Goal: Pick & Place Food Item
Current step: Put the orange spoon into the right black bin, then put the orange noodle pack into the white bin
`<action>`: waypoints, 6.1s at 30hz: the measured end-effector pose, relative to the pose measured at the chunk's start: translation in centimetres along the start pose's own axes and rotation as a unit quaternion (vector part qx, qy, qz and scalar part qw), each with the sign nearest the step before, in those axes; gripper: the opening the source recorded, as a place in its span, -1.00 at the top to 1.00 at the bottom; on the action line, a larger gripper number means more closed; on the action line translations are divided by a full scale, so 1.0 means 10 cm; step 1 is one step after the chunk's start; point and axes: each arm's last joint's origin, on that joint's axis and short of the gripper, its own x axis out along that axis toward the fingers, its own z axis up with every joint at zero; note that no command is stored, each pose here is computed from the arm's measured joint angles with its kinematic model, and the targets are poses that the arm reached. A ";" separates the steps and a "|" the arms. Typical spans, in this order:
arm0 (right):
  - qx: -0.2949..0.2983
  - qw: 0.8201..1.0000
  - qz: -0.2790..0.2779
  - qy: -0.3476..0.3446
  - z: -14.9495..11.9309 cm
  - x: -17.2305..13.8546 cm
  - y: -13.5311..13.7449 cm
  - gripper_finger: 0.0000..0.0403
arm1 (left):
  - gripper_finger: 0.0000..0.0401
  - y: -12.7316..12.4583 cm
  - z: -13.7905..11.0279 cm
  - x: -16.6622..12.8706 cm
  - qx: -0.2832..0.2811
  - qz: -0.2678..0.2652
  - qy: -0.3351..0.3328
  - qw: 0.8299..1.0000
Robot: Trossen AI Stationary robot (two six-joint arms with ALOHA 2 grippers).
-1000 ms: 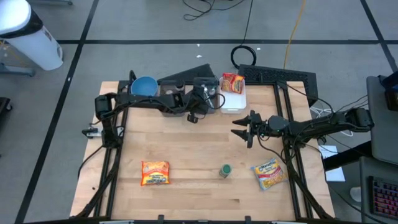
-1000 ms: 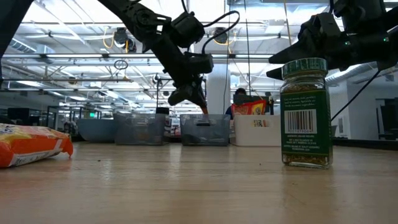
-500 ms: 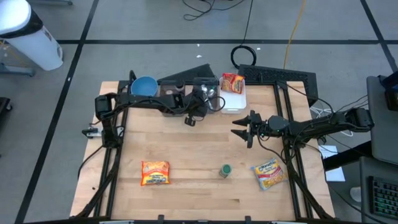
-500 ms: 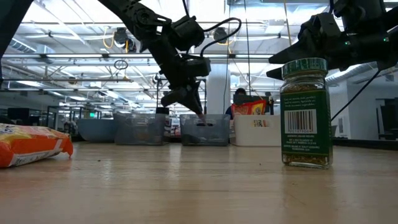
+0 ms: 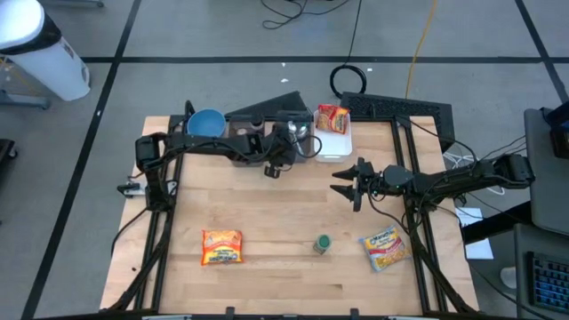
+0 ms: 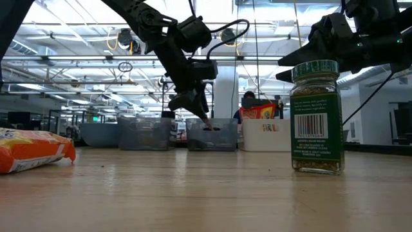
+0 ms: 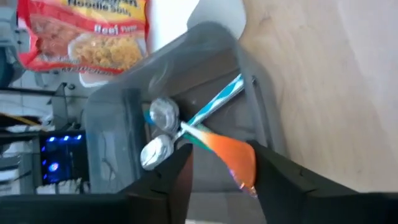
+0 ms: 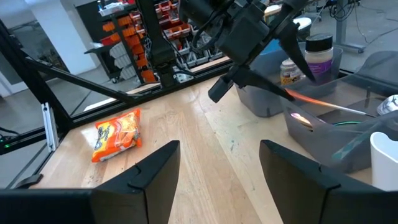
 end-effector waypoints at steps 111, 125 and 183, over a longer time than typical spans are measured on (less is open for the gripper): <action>0.061 0.975 0.204 0.059 -0.52 0.09 0.69 0.00 | -0.07 -3.16 -0.94 -2.80 -0.736 -0.304 -0.027 0.604; 0.046 0.979 0.190 0.051 -0.56 0.03 0.78 0.02 | -0.07 -3.14 -1.16 -2.71 -0.767 -0.223 0.076 0.597; 0.050 0.979 0.191 0.050 -0.55 0.03 0.78 0.04 | 0.79 -3.08 -1.27 -2.39 -0.765 -0.171 0.101 0.612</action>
